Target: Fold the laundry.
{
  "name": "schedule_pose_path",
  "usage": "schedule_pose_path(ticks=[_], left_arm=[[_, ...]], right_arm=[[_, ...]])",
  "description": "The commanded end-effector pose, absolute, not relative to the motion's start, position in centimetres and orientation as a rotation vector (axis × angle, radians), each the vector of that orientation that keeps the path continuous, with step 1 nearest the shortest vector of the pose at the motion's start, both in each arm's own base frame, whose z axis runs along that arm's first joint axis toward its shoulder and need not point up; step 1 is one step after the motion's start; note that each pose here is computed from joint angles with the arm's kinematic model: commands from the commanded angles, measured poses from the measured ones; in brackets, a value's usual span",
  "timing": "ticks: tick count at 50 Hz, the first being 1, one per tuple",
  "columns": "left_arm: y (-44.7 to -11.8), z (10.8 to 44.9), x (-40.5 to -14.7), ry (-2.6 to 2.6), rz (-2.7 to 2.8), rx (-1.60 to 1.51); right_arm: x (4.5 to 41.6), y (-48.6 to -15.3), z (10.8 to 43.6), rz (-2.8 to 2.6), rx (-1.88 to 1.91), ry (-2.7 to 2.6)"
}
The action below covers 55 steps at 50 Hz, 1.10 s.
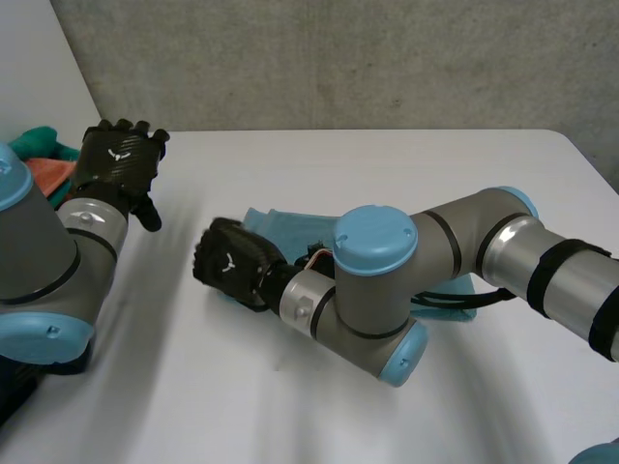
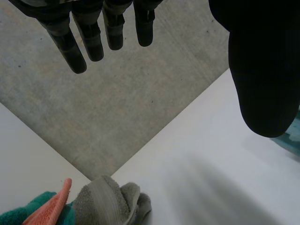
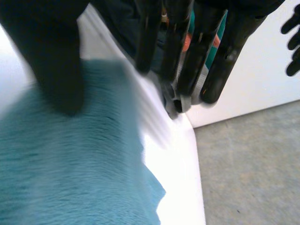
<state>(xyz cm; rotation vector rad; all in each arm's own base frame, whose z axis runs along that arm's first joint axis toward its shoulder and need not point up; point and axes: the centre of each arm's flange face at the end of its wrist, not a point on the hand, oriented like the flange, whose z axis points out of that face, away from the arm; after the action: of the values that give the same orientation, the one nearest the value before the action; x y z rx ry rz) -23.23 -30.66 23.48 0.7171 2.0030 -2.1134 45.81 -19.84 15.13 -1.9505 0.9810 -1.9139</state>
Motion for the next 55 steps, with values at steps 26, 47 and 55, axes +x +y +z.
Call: schedule_pose_path(ticks=[26,47,55], left_arm=[[-29.0,13.6,-34.7,2.141,-2.083,1.117],[-26.8,20.1,-32.6,2.047,-2.181,1.029],[-27.1,20.2,-31.9,2.095,-2.189,0.971]], right_arm=[[23.8,-30.2,15.2,-1.686,-0.948,2.332],[21.5,-30.7,14.2,-1.645,-1.136,2.436],[21.4,-30.0,13.3,-1.575,-1.108,2.408]])
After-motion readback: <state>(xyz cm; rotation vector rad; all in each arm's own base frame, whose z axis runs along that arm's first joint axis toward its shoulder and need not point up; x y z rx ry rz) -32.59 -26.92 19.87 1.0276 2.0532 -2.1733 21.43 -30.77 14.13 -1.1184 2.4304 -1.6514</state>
